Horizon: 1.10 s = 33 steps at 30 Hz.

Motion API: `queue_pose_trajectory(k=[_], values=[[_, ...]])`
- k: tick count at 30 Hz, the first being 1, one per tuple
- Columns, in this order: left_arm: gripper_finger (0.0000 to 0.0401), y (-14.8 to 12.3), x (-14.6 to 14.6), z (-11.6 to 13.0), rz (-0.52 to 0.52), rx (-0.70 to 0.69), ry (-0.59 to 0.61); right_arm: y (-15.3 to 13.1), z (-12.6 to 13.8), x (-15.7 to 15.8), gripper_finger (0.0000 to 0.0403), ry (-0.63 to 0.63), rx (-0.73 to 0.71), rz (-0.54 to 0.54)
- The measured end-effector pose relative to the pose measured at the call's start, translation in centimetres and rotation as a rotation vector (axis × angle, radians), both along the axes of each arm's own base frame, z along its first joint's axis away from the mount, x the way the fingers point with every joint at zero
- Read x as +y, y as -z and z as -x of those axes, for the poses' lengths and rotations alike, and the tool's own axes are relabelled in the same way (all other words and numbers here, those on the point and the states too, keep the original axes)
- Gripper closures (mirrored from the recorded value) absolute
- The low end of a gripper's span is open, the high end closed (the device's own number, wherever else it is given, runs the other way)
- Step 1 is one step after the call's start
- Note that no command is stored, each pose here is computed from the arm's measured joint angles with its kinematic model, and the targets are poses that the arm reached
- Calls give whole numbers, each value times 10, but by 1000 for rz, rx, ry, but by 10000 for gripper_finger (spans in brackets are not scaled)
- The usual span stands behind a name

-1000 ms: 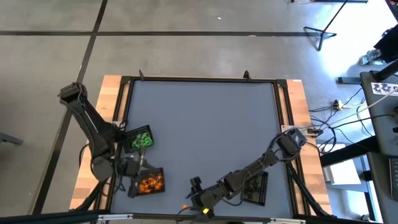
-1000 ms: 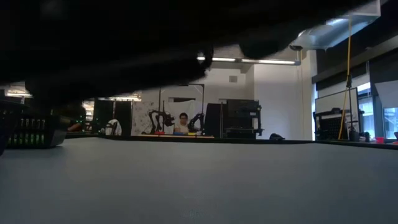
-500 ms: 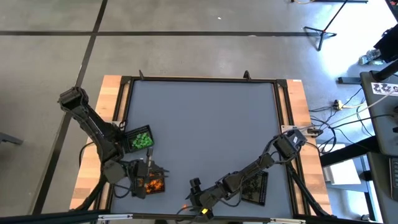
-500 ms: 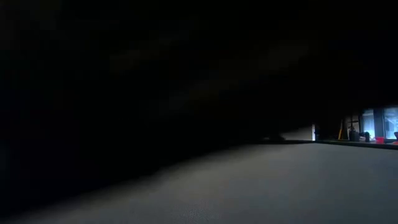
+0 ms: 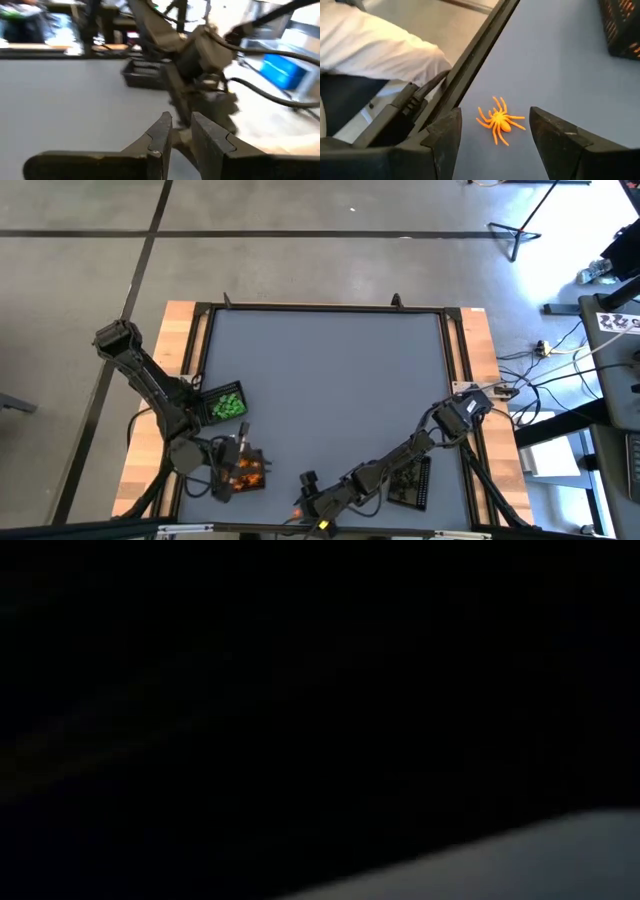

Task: Sort Halloween decoration
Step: Put the orange spider toy into the bottom left black bin

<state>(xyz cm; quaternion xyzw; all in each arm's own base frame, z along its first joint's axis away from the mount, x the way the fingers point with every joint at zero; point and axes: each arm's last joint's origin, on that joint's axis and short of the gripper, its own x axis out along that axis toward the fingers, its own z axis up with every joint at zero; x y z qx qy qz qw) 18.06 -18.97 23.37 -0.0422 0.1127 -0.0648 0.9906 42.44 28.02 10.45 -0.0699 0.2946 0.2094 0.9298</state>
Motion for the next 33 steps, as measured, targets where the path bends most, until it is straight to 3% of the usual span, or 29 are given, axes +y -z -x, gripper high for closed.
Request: queue_pose_trajectory(k=[6, 13, 18, 25, 33], values=[[335, 4, -7, 5, 24, 38, 79, -6, -6, -2, 172, 73, 52, 91], [335, 22, -17, 4, -29, 101, 134, -19, -12, -6, 175, 160, 110, 156], [335, 32, -19, 0, -55, 130, 127, -49, -17, -17, 212, 209, 60, 216], [335, 32, -20, -2, -22, 131, 168, -92, 6, -29, 267, 112, 200, 227], [335, 65, -41, -27, -55, 206, 191, -131, 22, -49, 299, 241, 180, 340]])
